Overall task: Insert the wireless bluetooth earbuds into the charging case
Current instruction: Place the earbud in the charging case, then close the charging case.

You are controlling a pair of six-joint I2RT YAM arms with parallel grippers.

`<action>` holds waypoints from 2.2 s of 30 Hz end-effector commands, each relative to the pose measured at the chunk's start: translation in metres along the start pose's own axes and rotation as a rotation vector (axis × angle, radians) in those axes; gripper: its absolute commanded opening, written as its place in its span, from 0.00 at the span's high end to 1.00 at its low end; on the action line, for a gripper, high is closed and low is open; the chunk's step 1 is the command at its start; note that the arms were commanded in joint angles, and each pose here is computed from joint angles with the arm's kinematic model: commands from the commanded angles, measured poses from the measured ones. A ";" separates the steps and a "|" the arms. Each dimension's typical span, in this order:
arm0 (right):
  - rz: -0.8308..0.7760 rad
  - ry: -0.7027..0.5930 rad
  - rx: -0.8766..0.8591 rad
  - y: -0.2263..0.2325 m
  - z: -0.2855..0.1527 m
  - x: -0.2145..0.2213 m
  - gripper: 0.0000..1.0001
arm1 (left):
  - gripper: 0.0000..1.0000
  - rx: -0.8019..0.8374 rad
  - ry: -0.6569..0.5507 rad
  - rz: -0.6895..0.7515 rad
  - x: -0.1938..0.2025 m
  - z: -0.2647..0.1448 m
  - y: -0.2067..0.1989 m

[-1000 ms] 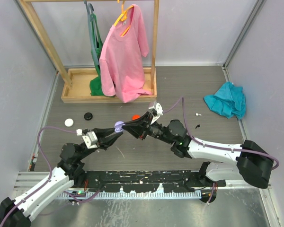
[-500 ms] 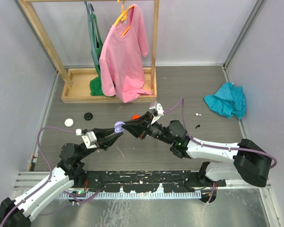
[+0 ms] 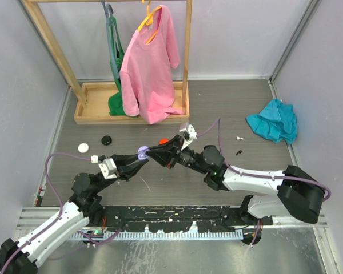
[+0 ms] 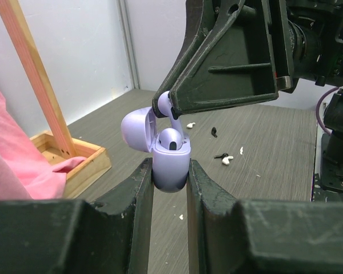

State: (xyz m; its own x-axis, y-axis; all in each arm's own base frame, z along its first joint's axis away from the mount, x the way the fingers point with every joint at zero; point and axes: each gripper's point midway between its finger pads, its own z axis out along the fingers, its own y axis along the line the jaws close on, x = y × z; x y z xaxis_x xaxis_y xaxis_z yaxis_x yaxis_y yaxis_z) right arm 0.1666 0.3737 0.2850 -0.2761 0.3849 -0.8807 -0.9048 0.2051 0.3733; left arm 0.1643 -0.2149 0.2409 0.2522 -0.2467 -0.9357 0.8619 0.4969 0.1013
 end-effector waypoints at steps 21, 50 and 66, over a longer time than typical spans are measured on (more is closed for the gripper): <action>-0.063 0.025 0.020 -0.005 -0.009 -0.006 0.50 | 1.00 -0.001 -0.097 0.012 -0.029 0.004 0.000; 0.014 0.488 -0.312 0.000 -0.021 0.007 0.26 | 1.00 0.189 0.015 -0.080 -0.013 0.022 -0.026; -0.064 0.471 -0.290 -0.001 -0.031 0.004 0.28 | 1.00 0.091 0.120 -0.146 0.007 0.031 -0.008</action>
State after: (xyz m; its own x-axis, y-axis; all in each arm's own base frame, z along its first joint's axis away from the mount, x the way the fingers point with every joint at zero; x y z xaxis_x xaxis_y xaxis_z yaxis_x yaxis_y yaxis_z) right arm 0.1550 0.3502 0.2435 -0.3745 -0.1524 -0.9146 -0.9195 -0.0659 0.3875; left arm 0.1638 -0.2455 0.2219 0.0525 -0.1752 -0.9831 0.9353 0.3535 -0.0131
